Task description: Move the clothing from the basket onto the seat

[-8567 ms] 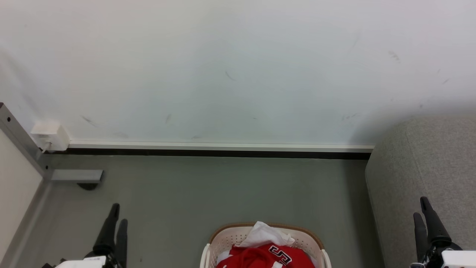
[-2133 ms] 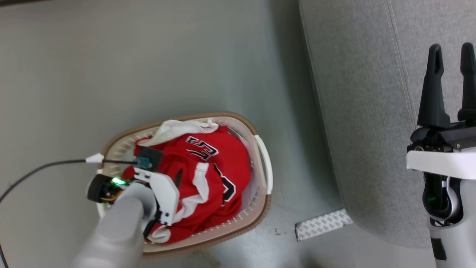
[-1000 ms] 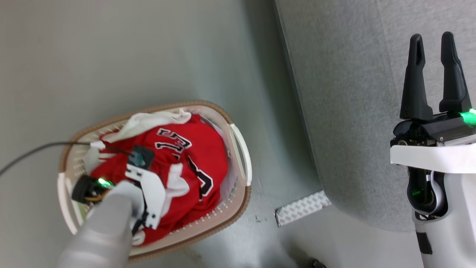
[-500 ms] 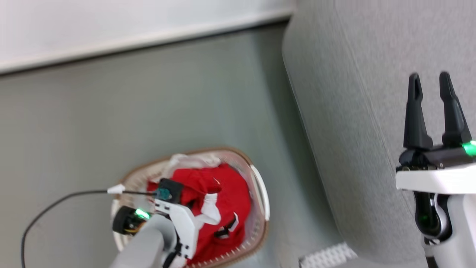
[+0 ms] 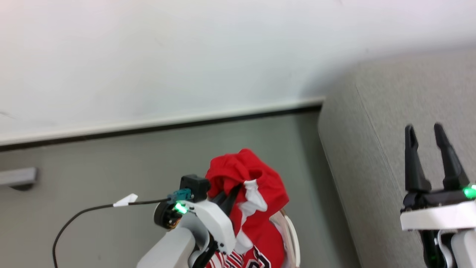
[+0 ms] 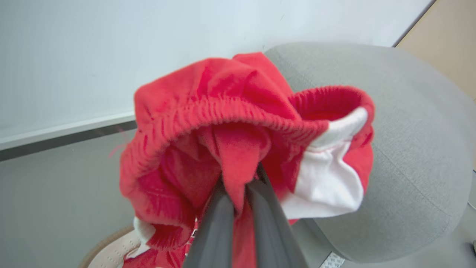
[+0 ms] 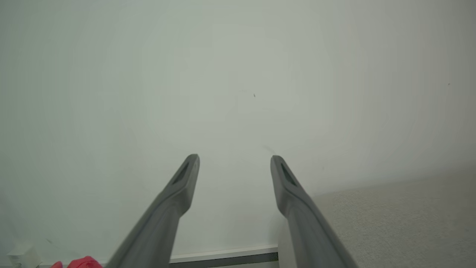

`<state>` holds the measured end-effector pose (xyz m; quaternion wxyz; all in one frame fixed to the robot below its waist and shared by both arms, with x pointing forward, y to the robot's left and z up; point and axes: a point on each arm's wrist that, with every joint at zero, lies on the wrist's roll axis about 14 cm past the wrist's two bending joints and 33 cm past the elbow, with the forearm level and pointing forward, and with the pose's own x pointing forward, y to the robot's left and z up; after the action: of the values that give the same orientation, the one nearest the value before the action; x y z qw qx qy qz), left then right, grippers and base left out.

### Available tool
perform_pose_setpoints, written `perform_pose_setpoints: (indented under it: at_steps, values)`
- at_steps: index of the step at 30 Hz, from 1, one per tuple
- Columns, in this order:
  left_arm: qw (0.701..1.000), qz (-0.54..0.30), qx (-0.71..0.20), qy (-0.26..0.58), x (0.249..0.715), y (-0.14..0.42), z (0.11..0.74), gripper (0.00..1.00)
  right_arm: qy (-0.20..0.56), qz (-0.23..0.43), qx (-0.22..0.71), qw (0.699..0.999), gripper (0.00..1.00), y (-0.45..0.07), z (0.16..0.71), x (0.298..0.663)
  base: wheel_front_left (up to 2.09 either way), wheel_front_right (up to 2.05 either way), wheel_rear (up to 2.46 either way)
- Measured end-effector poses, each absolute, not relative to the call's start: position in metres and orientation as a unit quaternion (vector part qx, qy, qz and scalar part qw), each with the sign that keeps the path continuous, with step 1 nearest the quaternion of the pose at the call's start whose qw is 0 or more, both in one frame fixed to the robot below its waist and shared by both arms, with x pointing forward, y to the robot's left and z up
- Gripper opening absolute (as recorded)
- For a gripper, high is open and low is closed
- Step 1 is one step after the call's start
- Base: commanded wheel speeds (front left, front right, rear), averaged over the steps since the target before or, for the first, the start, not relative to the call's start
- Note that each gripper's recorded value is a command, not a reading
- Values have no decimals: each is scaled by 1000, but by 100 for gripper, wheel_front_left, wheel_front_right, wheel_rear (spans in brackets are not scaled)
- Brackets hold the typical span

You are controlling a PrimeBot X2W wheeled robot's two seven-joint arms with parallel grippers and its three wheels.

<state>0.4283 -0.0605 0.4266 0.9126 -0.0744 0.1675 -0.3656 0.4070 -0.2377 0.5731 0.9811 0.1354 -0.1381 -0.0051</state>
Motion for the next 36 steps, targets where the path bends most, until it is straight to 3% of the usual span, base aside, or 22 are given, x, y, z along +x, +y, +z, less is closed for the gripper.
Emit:
perform_pose_setpoints:
  at_steps: [10,14,24,36]
  values:
    - [932,-345,-114,-17,437,-32,563,0,-134,58,155,977,100,-193,576,385,0,0,0]
    - [936,-328,-115,-54,436,-14,594,0,-124,84,162,975,100,-172,571,382,0,0,0]
    - [939,-318,-113,-67,430,-3,613,0,-106,133,171,970,100,-140,565,377,0,0,0]
    - [933,-335,-114,-58,413,-11,615,0,-4,279,172,945,100,-44,525,366,0,0,0]
